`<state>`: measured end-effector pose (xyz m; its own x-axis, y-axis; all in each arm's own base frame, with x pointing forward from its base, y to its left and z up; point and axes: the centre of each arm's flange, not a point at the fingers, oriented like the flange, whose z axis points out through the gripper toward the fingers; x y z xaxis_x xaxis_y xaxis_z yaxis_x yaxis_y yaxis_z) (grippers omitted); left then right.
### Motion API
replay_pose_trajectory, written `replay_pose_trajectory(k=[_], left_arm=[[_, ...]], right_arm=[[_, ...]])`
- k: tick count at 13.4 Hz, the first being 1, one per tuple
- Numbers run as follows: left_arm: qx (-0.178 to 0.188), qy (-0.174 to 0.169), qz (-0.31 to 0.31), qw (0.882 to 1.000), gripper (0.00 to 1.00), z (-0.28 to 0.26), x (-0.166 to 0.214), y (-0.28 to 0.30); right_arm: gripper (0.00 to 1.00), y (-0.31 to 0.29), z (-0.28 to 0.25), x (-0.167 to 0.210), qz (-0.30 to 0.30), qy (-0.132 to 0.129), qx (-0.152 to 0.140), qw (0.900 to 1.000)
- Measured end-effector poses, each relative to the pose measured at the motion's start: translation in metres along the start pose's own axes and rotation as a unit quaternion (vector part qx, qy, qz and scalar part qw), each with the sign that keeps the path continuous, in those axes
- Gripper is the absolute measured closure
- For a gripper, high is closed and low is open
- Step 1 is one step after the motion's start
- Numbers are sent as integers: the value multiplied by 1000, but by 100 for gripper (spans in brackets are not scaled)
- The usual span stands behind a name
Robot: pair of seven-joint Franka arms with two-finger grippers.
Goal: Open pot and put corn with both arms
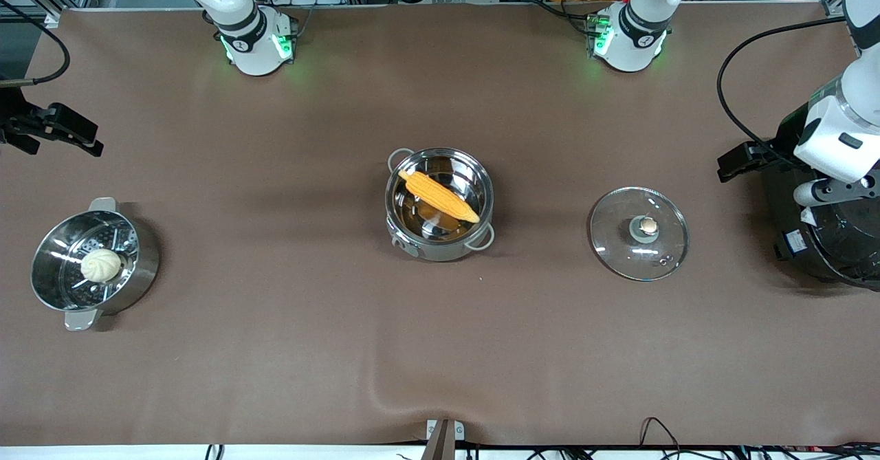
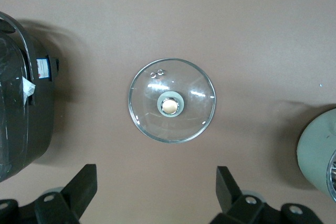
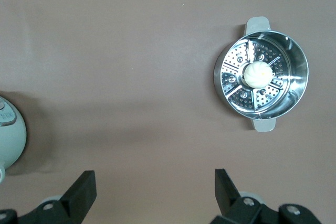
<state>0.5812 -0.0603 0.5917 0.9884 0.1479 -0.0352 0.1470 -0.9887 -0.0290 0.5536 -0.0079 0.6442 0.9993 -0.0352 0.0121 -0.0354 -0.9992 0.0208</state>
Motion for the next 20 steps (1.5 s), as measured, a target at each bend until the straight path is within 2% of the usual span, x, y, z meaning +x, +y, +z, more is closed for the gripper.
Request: replay_pose_trajectory(k=[6, 13, 20], left_arm=[[0, 1, -1, 1000, 0, -1, 1, -2], [0, 25, 0, 1000, 0, -26, -10, -3], [0, 41, 54, 998, 0, -42, -4, -31]], right_arm=[[0, -4, 0, 0, -5, 0, 0, 1000], [0, -4, 0, 0, -7, 0, 0, 1000], [0, -4, 0, 0, -7, 0, 0, 1000]])
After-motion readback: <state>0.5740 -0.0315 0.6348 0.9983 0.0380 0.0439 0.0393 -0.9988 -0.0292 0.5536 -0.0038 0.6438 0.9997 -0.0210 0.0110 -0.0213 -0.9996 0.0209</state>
